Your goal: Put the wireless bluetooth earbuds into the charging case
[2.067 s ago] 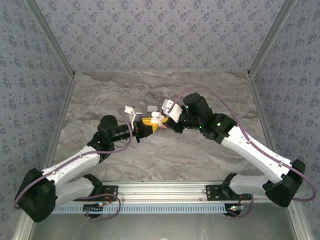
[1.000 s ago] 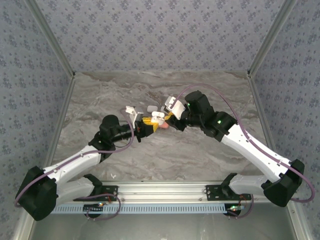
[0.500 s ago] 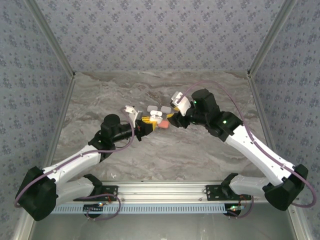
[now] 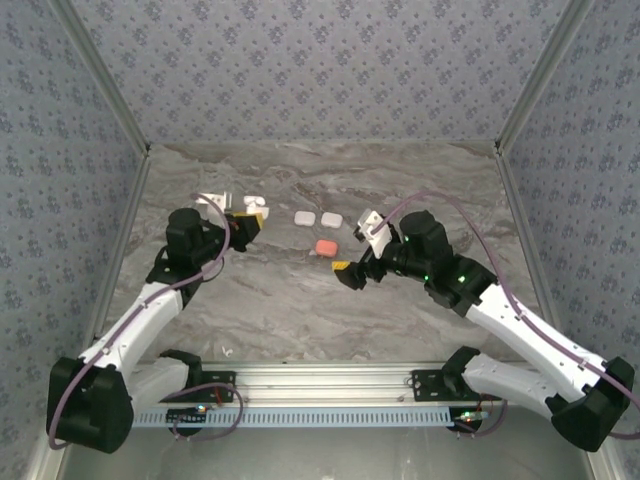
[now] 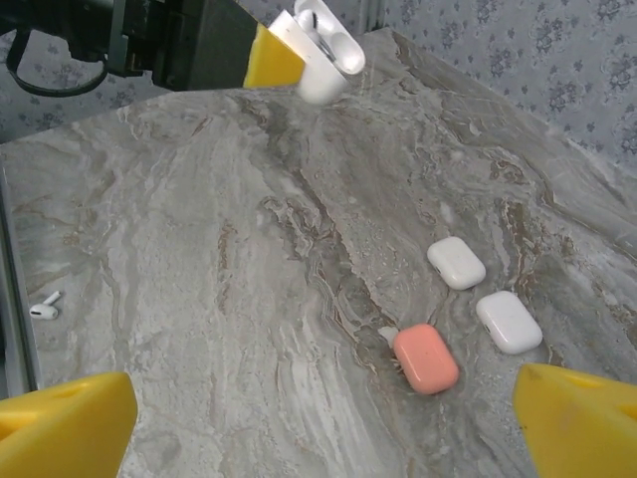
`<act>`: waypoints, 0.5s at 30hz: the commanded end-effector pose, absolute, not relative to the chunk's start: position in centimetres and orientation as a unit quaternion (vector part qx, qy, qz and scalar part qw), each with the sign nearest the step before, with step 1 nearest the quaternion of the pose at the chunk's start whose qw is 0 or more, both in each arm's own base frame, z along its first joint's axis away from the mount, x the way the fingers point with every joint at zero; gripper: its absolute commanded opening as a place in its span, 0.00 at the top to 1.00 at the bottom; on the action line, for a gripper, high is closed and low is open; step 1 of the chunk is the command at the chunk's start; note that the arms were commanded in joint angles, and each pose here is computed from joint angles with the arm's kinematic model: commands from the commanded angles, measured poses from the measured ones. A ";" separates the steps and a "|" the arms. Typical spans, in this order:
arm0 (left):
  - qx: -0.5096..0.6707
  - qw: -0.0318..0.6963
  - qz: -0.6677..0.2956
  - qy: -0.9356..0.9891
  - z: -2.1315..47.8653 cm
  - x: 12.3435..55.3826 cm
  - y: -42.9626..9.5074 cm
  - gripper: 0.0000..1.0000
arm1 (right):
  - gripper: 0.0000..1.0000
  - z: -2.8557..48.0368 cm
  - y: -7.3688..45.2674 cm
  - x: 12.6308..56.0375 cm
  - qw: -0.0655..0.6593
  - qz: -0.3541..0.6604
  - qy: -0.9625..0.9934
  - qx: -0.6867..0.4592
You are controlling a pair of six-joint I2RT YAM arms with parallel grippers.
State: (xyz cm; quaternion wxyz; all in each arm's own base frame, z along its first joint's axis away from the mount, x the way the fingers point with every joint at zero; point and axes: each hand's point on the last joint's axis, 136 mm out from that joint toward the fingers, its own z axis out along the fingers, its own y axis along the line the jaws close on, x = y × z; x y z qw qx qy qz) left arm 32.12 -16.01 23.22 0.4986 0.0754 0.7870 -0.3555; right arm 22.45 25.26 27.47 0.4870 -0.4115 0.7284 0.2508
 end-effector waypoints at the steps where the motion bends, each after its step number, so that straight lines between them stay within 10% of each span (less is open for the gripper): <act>1: 0.073 0.507 -0.362 0.779 25.2 31.7 -15.3 1.00 | 0.00 29.9 25.0 22.9 0.526 0.256 0.707 -0.398; 15: 0.031 0.515 -0.323 0.794 26.0 32.5 -11.7 1.00 | 0.00 24.7 30.6 21.8 0.447 0.334 0.692 -0.459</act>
